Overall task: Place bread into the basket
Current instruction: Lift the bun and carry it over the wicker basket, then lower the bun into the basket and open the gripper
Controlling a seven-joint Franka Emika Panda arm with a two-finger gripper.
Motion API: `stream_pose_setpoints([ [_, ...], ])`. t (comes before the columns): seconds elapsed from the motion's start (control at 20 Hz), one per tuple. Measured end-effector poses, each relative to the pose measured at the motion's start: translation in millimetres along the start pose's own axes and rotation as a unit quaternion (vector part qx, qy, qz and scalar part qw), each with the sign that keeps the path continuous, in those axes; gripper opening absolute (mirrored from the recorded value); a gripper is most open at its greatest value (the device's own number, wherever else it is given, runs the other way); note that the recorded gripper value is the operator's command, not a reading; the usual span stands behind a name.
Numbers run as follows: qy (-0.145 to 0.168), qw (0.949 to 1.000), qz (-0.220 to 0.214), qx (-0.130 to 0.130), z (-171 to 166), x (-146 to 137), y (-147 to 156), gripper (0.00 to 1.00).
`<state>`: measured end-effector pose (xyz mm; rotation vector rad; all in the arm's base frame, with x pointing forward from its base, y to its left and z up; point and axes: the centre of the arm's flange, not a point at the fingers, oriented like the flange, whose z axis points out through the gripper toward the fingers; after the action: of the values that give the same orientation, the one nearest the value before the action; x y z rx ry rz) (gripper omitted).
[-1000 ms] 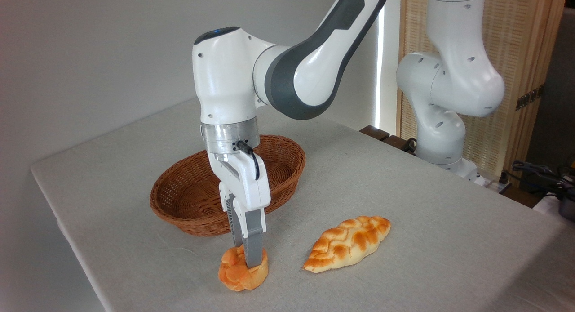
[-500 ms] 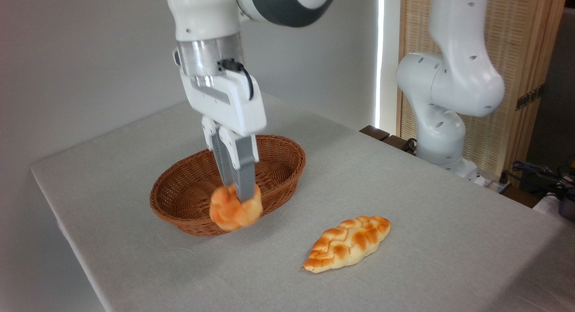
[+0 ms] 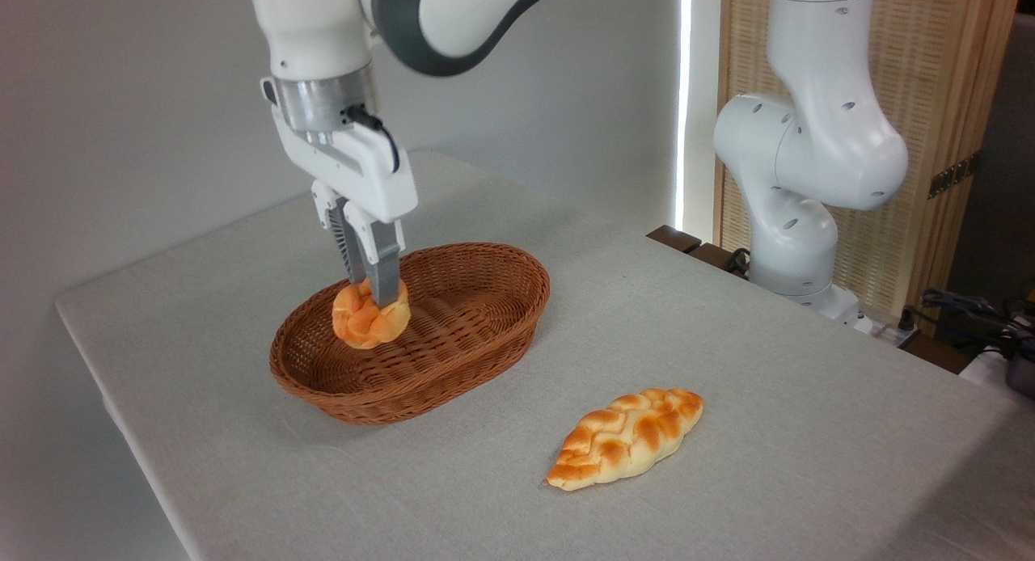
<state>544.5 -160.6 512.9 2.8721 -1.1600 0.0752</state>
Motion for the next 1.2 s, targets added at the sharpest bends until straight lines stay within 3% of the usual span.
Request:
stream_pose_setpoints([
  [0.05, 0.007, 1.0, -0.003, 0.001, 10.3, 7.8, 1.9, 1.0],
  [0.3, 0.018, 0.9997, -0.018, -0.003, 47.6, 23.5, -3.4, 1.0],
  [1.2, 0.021, 0.9996, -0.016, 0.007, 38.8, 21.7, -4.2, 1.0],
])
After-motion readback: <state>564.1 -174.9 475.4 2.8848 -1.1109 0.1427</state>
